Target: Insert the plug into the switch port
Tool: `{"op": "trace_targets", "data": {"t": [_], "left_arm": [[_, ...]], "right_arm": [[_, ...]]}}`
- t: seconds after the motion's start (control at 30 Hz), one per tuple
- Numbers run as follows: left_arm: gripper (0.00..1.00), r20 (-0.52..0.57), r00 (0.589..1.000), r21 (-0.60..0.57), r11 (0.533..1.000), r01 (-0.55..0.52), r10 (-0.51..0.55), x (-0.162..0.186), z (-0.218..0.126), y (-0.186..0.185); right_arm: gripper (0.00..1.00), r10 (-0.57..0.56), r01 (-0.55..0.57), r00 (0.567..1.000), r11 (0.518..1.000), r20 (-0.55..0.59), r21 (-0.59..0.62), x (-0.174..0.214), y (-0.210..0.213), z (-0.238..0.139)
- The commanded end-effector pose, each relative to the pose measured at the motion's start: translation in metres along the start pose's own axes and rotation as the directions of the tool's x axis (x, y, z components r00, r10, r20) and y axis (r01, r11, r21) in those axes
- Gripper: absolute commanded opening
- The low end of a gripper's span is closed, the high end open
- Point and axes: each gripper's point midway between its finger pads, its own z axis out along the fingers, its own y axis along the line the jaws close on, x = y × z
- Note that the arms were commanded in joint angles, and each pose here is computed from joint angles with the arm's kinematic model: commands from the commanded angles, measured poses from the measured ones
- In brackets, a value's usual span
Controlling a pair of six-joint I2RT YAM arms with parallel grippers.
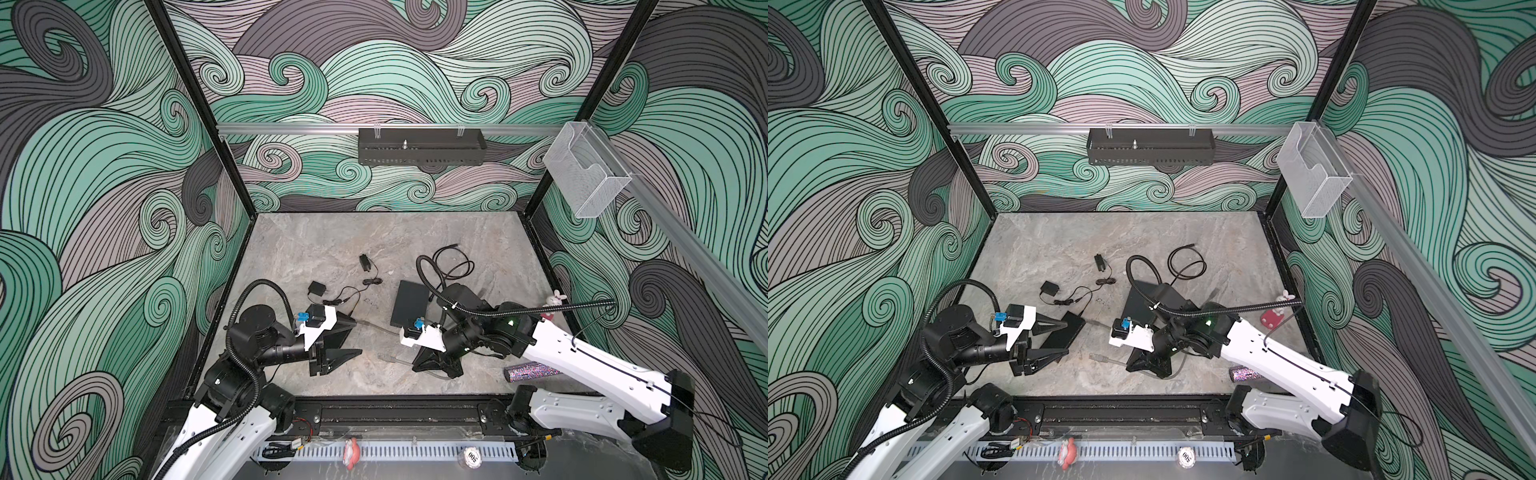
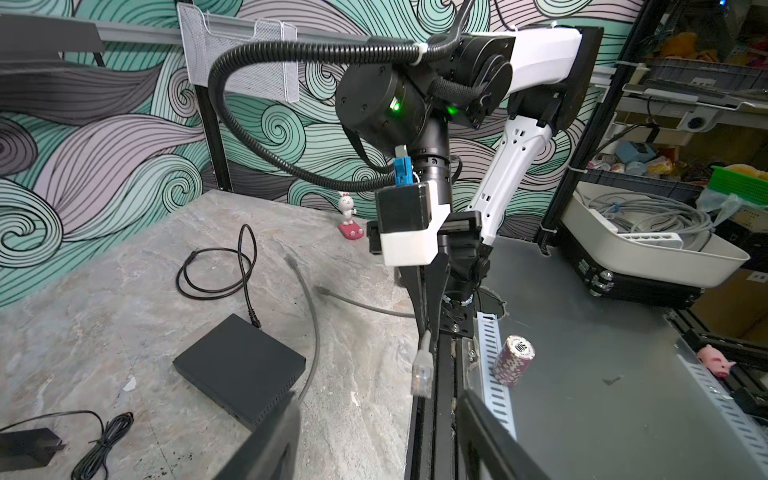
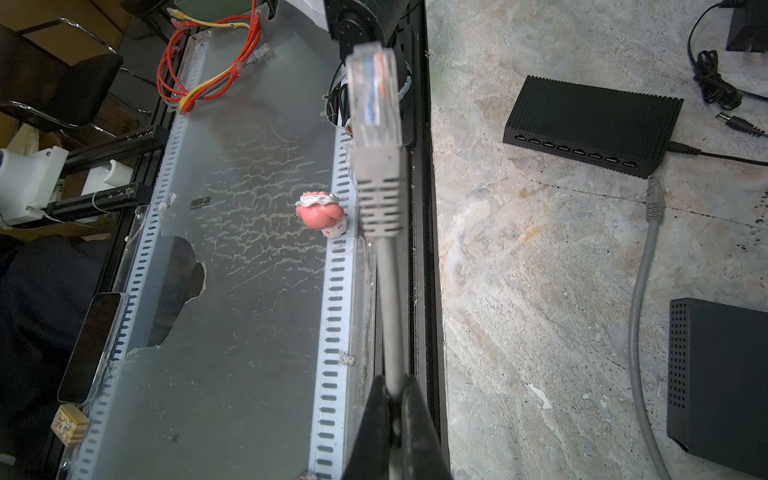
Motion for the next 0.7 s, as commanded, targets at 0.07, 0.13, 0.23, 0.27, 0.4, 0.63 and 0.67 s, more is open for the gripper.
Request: {"op": "trace_targets", "data": {"t": [0.07, 0.13, 0.23, 0.27, 0.4, 0.63, 0.67], "left_arm": [[0.64, 0.006, 1.000, 0.068, 0.997, 0.024, -0.024, -0.001, 0.008, -0.003], [0.64, -0.005, 1.000, 0.087, 0.996, 0.028, -0.027, -0.001, 0.010, -0.003], [0.64, -0.020, 0.999, 0.141, 0.990, 0.028, -0.025, 0.000, 0.015, -0.007], [0.64, -0.023, 0.999, 0.160, 0.987, 0.027, -0.023, 0.000, 0.016, -0.009], [0.63, -0.037, 0.999, 0.214, 0.977, 0.016, -0.008, -0.001, 0.021, -0.015], [0.58, -0.083, 0.997, 0.211, 0.977, 0.023, -0.006, 0.005, 0.032, -0.010], [0.57, -0.088, 0.996, 0.213, 0.977, 0.027, -0.009, 0.007, 0.034, -0.009]], "right_arm": [[0.00, -0.034, 0.031, 0.998, 0.999, 0.059, 0.041, -0.022, -0.004, -0.011], [0.00, -0.047, 0.043, 0.996, 0.997, 0.070, 0.056, -0.025, -0.005, -0.013], [0.00, -0.067, 0.063, 0.994, 0.997, 0.080, 0.050, -0.027, -0.002, -0.015], [0.00, -0.072, 0.068, 0.994, 0.997, 0.083, 0.044, -0.027, -0.001, -0.015], [0.00, -0.066, 0.060, 0.994, 0.996, 0.085, 0.067, -0.027, -0.004, -0.016], [0.00, -0.042, 0.034, 0.996, 0.994, 0.079, 0.101, -0.026, -0.010, -0.017], [0.00, -0.040, 0.032, 0.996, 0.994, 0.080, 0.101, -0.026, -0.010, -0.017]]}}
